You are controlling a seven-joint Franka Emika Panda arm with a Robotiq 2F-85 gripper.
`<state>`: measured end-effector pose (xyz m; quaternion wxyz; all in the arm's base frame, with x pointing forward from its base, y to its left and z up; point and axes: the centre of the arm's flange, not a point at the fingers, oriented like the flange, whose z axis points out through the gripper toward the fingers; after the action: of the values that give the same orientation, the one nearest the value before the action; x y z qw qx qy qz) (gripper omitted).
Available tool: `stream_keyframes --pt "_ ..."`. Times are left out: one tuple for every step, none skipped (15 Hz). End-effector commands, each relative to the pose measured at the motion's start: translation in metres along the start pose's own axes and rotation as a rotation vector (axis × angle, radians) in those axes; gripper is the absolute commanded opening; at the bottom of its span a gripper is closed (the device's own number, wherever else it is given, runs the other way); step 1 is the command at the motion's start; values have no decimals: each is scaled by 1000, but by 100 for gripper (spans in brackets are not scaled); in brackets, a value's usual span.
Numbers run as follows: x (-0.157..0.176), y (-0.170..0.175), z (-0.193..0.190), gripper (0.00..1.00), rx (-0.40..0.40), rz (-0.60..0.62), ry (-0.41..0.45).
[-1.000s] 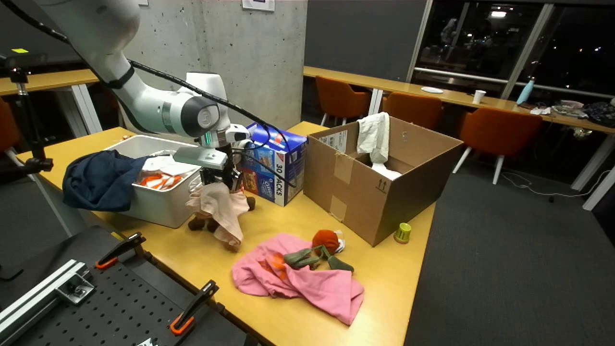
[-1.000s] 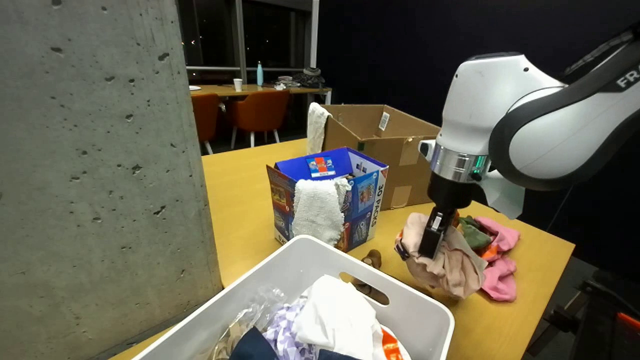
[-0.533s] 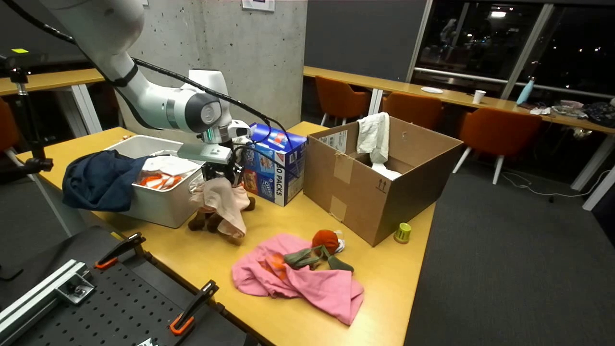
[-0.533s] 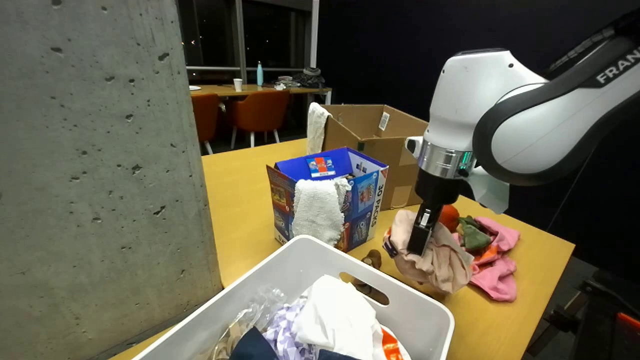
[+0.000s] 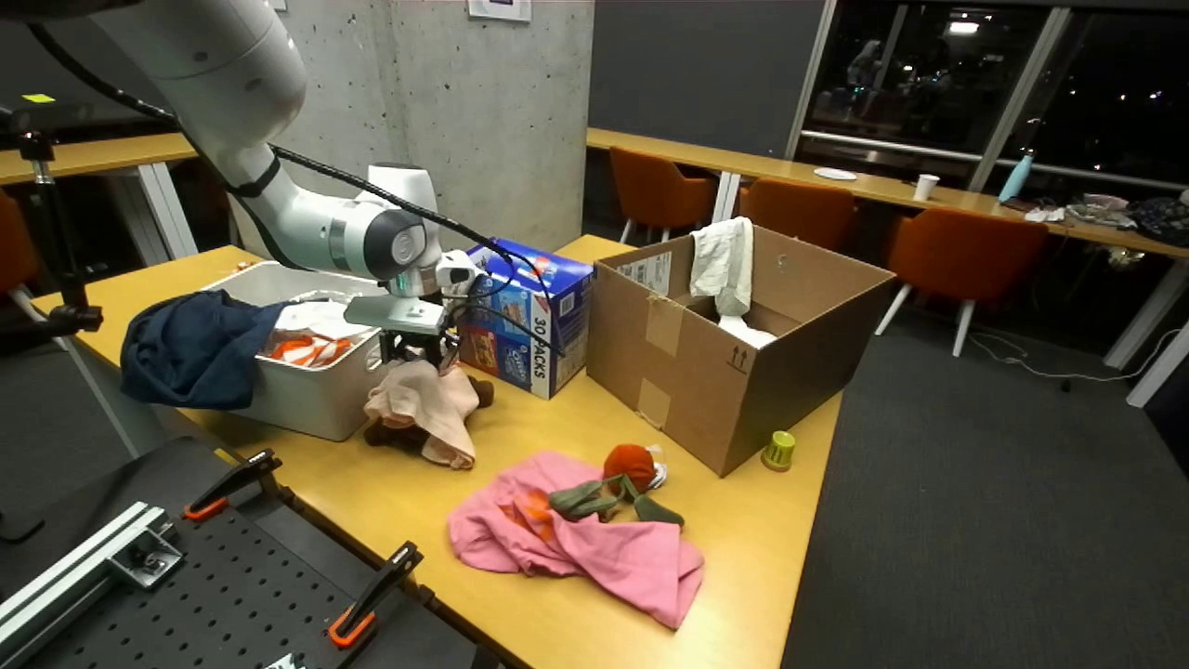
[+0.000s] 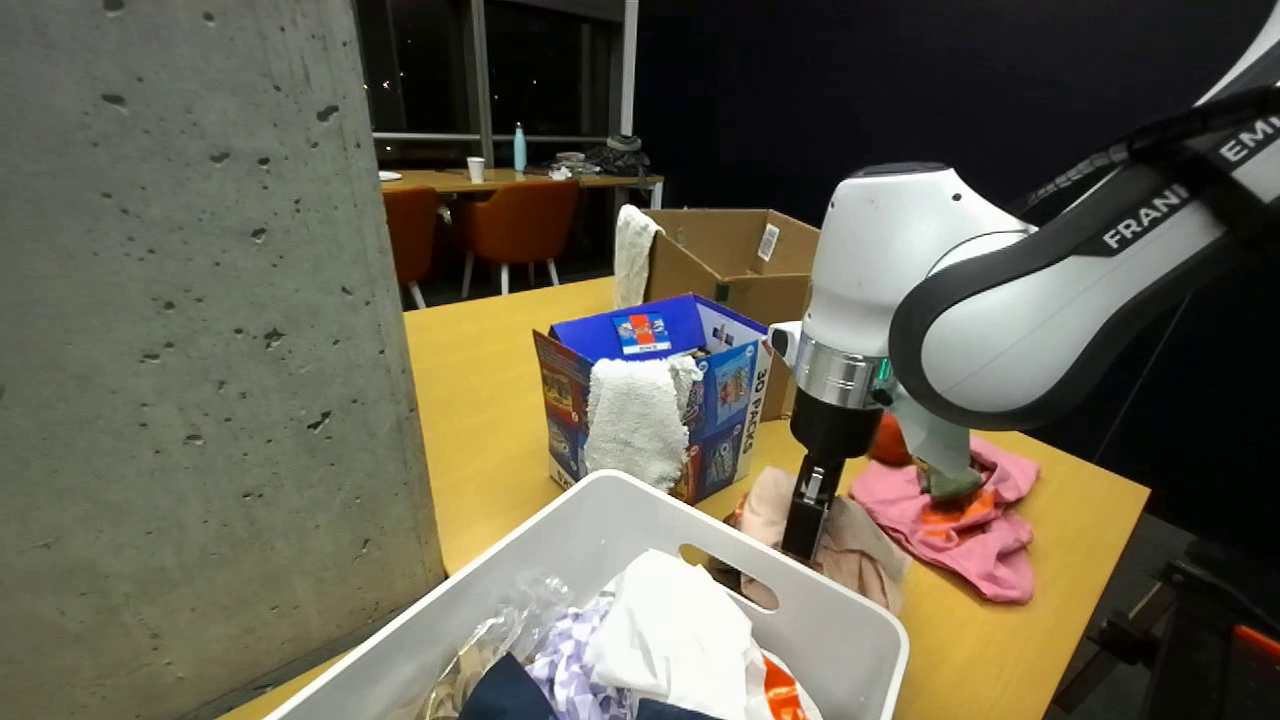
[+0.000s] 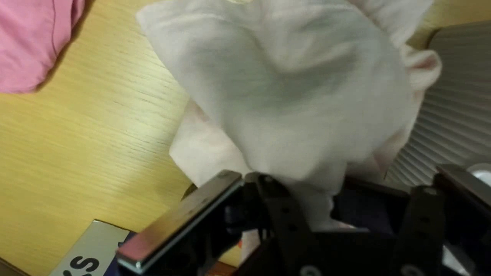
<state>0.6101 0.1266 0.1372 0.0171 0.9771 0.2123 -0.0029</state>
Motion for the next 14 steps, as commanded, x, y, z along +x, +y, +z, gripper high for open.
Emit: stream_keyframes --pt "-18 6 -19 55 -29 7 30" --pt "-22 10 -23 61 -38 13 42" --pt "-28 14 -27 68 -48 22 56" --pt "-32 18 -31 76 -50 26 68" --pt "-35 22 -33 82 -55 31 80" --pt "-37 27 -32 90 -54 36 85" --pt "-38 30 -32 97 -54 39 89" --pt "-40 33 -31 100 -55 42 98" --pt "-44 35 -31 100 -54 44 104" --pt "-49 38 -30 100 -49 50 120" --pt "-52 41 -28 100 -45 54 129" --pt "-51 44 -23 100 -39 53 133" --pt "-50 46 -19 100 -33 49 135" --pt "-45 47 -13 100 -24 35 131"
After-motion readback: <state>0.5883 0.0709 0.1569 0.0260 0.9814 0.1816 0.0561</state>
